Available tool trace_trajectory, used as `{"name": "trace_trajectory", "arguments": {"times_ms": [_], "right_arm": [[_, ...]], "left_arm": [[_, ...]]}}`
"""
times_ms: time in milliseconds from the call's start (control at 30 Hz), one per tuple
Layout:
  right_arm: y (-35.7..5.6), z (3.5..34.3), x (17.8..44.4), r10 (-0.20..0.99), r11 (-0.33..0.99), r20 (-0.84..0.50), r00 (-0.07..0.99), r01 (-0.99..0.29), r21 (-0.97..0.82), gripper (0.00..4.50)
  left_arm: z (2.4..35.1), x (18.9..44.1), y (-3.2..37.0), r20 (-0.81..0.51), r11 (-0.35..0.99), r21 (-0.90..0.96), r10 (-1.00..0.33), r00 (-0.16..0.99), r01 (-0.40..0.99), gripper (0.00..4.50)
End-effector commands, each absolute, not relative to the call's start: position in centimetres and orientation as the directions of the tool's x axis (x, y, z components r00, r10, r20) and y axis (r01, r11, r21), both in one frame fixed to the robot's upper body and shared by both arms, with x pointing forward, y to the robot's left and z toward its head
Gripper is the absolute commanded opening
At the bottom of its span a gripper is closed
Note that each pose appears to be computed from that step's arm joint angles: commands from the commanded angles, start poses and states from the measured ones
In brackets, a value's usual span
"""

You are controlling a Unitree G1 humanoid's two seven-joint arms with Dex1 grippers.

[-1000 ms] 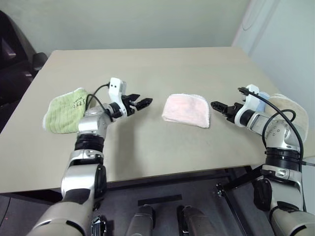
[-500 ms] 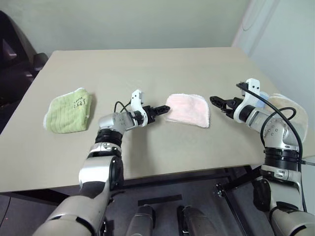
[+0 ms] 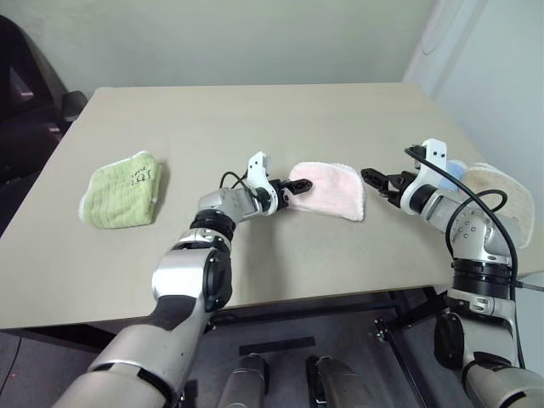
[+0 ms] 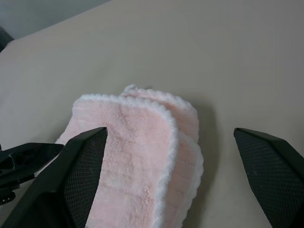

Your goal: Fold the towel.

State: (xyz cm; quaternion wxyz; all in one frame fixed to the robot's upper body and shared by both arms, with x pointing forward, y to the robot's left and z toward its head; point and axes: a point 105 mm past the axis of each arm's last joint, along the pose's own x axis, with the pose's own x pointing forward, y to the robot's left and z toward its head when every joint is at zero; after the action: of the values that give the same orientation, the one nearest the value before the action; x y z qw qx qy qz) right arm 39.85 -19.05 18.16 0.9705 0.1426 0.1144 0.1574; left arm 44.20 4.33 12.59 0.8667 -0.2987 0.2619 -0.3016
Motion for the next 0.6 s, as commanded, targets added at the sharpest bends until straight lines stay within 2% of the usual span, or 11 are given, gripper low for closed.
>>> {"name": "trace_trajectory", "arguments": {"times_ms": [33,100,200,533,600], "right_arm": [[-19.5,20.0,39.5,0.318,0.916,-0.103,0.943,-0.277,0.291,4.5],[-19.5,20.0,39.5,0.315,0.916,-0.102,0.944,-0.275,0.291,4.5],[-19.6,19.9,39.5,0.305,0.919,-0.101,0.947,-0.265,0.291,4.5],[-18.2,20.7,39.6,0.342,0.899,-0.051,0.938,-0.311,0.307,4.5],[-17.9,20.9,39.6,0.346,0.897,-0.041,0.937,-0.317,0.309,4.5]], "left_arm": [[13.3,44.4,3.3,-0.251,0.622,-0.693,-0.682,0.687,0.365,4.35],[13.2,44.4,3.2,-0.249,0.619,-0.702,-0.677,0.692,0.353,4.35],[13.2,44.5,3.3,-0.242,0.616,-0.709,-0.671,0.701,0.345,3.74],[14.3,44.8,3.3,-0.193,0.592,-0.72,-0.673,0.714,0.363,0.07],[14.4,44.9,3.3,-0.188,0.589,-0.723,-0.671,0.717,0.362,0.03]]}}
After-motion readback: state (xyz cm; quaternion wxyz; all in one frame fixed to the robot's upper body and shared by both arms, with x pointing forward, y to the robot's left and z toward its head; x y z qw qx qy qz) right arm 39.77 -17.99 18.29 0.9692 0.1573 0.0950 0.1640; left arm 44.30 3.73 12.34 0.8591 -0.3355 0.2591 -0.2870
